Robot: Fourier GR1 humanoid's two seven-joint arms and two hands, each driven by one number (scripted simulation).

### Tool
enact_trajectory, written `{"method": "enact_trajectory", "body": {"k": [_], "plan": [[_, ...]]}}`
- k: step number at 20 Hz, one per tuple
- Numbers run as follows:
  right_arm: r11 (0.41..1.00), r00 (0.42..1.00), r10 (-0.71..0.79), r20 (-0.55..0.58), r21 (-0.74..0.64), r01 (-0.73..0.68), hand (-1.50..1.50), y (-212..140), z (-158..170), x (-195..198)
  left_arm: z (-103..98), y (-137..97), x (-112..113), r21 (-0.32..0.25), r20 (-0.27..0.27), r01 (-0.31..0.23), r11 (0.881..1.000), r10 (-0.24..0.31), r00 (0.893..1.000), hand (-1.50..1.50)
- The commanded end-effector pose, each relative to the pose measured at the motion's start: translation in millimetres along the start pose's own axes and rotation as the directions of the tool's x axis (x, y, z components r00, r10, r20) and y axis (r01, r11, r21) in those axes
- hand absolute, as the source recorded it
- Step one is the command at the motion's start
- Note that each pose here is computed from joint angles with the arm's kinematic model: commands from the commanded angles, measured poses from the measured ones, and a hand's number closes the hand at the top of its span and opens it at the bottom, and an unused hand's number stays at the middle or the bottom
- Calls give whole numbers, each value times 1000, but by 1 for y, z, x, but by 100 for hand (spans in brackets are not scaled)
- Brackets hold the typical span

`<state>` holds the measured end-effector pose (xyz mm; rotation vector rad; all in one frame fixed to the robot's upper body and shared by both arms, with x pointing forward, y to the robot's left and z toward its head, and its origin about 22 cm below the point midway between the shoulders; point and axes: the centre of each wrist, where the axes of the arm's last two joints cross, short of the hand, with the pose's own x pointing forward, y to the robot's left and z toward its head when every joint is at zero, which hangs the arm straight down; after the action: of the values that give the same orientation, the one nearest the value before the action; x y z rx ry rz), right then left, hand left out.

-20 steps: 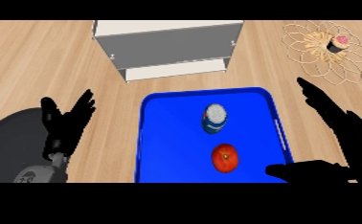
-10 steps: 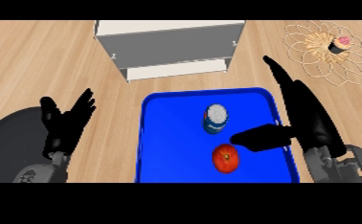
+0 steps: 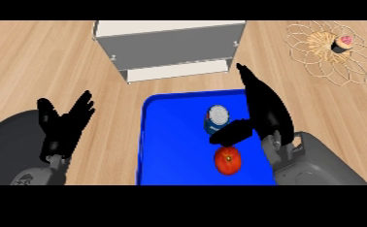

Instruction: Pick the can from the tray and place it in the tiered shelf

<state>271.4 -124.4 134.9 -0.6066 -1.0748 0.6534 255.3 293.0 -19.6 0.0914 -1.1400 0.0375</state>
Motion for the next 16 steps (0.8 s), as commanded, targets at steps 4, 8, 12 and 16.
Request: {"method": "enact_trajectory", "body": {"k": [4,8,12,16], "plan": [[998,975,53,-216,-34,-62,-150,22,-2,7,6,5,-1,1,-37,28,1000,-27,999,0],[997,969,66,-237,-28,-75,-150,28,-13,2,5,-10,-9,-4,-30,-8,1000,8,1000,0],[996,973,67,-223,-34,-76,-150,54,-9,15,-4,3,-13,6,-21,2,1000,-2,1000,0],[995,962,84,-261,-26,-94,-150,69,-16,9,4,10,-3,7,-30,-7,1000,7,1000,0]]}}
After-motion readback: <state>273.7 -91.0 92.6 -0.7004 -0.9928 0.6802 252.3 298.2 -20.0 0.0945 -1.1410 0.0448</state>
